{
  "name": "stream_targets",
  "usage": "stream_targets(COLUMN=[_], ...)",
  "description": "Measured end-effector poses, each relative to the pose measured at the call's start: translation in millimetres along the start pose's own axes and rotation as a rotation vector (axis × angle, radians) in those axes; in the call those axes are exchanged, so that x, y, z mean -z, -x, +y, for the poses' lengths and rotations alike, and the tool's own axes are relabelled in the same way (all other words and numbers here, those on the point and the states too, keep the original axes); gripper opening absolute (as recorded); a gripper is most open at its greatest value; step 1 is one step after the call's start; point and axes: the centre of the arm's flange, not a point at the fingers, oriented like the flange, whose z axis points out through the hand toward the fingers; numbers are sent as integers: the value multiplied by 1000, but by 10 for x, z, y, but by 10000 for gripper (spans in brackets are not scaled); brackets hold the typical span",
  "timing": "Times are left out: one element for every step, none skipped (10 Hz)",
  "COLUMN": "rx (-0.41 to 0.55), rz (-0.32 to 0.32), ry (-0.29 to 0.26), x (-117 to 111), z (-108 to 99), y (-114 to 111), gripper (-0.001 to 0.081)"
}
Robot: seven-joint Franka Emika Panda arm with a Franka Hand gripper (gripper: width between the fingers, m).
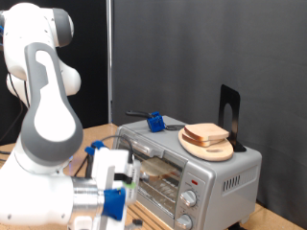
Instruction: Make a piece of toast with the oven
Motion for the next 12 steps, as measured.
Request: stream_targets(rx=[-4,-5,-8,-12,-17,-20,-23,-27,-30,-31,-30,-29], rz=[-5,-24,-43,-49,-47,-42,-31,-13,-3,-5,-10,-20], ry=[-3,-14,-24,-36,-44,-52,-61,-68,-68,-67,-62,-55], x=[-1,-2,15,39,52,58,52,35,-1,-39,-66,-81], z=[5,11,19,37,64,85,117,155,196,233,276,318], y=[7,28,46,45,24,-16,-84,-165,-236,-289,-333,-362], gripper=[682,682,682,682,682,682,682,682,682,682,682,682])
